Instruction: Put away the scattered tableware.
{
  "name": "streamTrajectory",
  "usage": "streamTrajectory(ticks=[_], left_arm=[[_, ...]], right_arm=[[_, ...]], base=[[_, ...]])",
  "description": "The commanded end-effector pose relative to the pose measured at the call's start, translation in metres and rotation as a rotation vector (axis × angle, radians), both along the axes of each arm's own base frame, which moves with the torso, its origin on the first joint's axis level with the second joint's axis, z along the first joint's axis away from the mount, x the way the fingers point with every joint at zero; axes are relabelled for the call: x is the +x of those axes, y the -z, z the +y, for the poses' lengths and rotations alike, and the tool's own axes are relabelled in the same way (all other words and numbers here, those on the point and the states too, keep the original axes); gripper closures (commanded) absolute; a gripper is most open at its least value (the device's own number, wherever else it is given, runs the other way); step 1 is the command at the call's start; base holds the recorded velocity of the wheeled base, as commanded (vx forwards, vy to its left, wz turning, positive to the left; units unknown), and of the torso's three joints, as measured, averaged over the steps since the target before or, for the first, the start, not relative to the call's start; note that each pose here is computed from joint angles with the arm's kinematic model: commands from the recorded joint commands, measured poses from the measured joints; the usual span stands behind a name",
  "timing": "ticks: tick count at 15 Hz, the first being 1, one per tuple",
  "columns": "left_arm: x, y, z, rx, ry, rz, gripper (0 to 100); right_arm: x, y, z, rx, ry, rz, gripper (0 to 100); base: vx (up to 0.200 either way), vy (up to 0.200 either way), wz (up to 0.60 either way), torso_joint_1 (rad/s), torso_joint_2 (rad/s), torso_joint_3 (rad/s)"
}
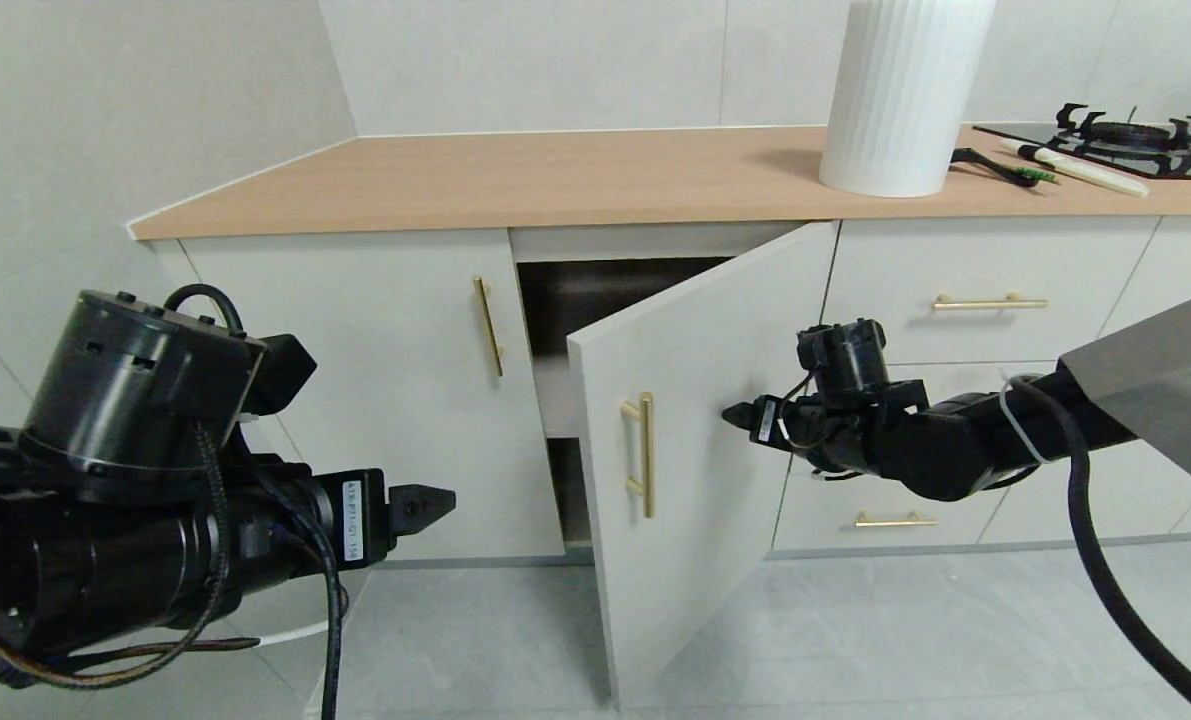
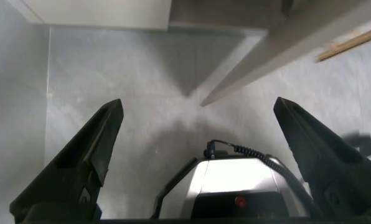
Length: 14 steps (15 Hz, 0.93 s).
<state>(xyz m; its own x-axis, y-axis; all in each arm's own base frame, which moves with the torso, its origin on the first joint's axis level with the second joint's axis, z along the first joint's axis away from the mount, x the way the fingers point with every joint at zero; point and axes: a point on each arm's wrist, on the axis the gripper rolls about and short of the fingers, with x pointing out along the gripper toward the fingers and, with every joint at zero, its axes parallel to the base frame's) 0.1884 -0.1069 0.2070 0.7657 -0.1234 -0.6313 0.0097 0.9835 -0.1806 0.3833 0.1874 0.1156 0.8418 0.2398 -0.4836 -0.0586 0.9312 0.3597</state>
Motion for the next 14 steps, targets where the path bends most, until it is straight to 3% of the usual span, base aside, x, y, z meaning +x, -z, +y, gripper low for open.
streamTrajectory(ticks=[1, 11, 14], left_arm=[[0.0, 0.0, 0.0, -0.003, 0.001, -0.006, 0], [0.001, 0.001, -0.001, 0.0, 0.002, 0.0, 0], [0.001, 0.001, -0.001, -0.001, 0.002, -0.001, 0]], right_arm=[[0.002, 0.003, 0.001, 0.0, 0.002, 0.005, 0], [0.031, 0.013, 0.015, 0.156, 0.106, -0.011, 0], [0.045, 0.022, 0.018, 0.155, 0.173, -0.03, 0]], base=[[0.0, 0.0, 0.0, 0.0, 0.0, 0.0], [0.0, 0.0, 0.0, 0.0, 0.0, 0.0], [0.0, 0.0, 0.0, 0.0, 0.0, 0.0]])
